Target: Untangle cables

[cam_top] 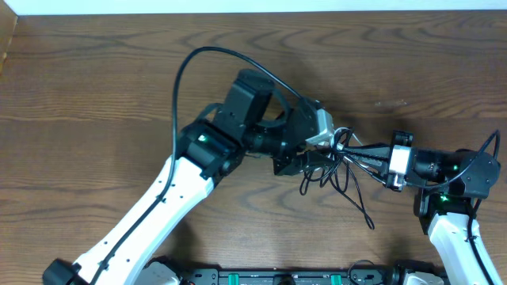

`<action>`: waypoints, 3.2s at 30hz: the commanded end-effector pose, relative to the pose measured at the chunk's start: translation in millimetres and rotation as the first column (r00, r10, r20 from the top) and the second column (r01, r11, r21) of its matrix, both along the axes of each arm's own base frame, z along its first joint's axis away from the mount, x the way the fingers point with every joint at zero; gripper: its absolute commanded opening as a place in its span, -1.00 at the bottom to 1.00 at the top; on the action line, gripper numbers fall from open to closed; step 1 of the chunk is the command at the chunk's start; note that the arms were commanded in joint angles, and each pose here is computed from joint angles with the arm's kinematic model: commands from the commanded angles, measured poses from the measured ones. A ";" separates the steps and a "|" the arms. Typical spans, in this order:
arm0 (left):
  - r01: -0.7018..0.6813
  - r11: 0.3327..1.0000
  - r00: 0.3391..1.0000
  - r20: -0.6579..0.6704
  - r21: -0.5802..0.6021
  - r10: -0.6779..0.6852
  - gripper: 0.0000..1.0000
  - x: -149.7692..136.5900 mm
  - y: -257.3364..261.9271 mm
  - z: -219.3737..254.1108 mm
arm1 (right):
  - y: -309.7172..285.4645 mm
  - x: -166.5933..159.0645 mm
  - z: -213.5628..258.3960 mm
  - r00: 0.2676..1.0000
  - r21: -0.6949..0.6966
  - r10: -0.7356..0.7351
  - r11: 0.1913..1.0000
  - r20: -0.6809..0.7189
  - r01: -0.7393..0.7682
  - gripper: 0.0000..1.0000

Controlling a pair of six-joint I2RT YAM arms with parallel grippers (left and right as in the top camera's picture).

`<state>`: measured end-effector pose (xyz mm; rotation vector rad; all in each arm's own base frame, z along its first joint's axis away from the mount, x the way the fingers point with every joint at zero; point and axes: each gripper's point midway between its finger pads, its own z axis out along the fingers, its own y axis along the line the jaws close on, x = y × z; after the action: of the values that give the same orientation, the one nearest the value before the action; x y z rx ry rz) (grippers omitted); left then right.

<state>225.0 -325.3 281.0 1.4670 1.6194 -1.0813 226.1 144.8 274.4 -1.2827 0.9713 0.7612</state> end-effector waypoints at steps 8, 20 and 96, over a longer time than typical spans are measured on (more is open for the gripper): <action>0.013 1.000 0.999 -0.037 0.018 -0.013 -0.84 4.8 -5.4 -14.7 | 1.7 -0.7 9.6 1.000 0.003 -0.003 1.000 0.028 0.003 -0.98; -0.011 1.000 1.000 0.005 -0.013 0.011 -0.85 13.1 0.2 -2.5 | -11.9 9.1 9.0 0.998 0.011 -0.068 0.998 -0.004 0.068 -0.98; -0.133 0.989 0.989 -0.072 -0.067 0.128 -0.85 38.1 18.3 16.9 | -23.9 31.8 5.2 0.977 0.050 -0.188 0.980 -0.105 0.194 -0.97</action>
<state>272.7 -307.5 280.3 1.2575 1.7446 -1.0890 255.7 122.8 273.7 -1.0936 1.1356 0.7286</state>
